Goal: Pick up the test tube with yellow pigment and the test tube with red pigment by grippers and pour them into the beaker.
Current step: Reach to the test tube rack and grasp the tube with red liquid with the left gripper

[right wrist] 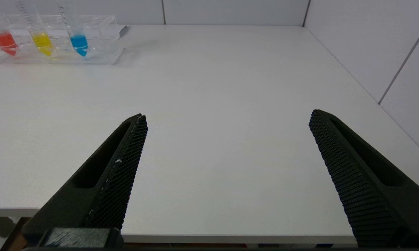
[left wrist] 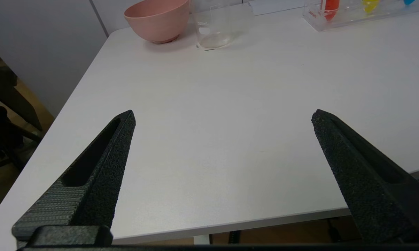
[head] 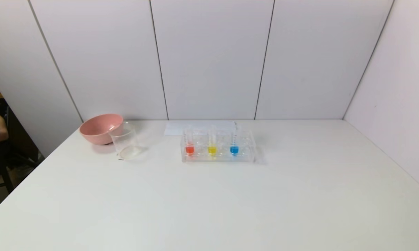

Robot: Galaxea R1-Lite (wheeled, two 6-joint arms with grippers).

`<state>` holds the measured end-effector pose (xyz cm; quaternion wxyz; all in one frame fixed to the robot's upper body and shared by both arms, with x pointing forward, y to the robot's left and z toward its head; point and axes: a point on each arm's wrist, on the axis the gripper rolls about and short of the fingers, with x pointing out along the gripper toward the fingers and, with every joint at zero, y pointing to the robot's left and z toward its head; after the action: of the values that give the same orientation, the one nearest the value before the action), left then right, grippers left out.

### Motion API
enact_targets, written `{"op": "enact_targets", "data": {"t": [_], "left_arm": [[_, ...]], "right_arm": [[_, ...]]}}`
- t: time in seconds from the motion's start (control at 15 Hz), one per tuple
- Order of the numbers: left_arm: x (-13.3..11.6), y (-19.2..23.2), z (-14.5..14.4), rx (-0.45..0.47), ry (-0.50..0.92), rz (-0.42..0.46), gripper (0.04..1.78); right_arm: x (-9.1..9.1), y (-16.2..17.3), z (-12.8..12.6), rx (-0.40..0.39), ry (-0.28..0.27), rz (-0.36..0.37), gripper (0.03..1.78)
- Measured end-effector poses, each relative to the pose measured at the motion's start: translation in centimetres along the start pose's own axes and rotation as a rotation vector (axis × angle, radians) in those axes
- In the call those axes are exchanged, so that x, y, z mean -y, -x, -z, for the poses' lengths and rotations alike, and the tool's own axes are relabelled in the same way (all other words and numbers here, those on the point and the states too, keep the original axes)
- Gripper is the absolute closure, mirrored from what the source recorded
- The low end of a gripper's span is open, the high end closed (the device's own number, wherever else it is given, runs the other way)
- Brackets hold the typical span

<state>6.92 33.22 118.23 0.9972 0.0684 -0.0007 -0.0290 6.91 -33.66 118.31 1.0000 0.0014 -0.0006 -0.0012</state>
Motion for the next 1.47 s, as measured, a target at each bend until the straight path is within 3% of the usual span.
{"op": "enact_targets", "data": {"t": [1.47], "left_arm": [[0.00,0.00,-0.04,0.004,0.028,0.000,0.05]], "right_arm": [[0.00,0.00,0.01,0.000,0.000,0.000,0.11]]}}
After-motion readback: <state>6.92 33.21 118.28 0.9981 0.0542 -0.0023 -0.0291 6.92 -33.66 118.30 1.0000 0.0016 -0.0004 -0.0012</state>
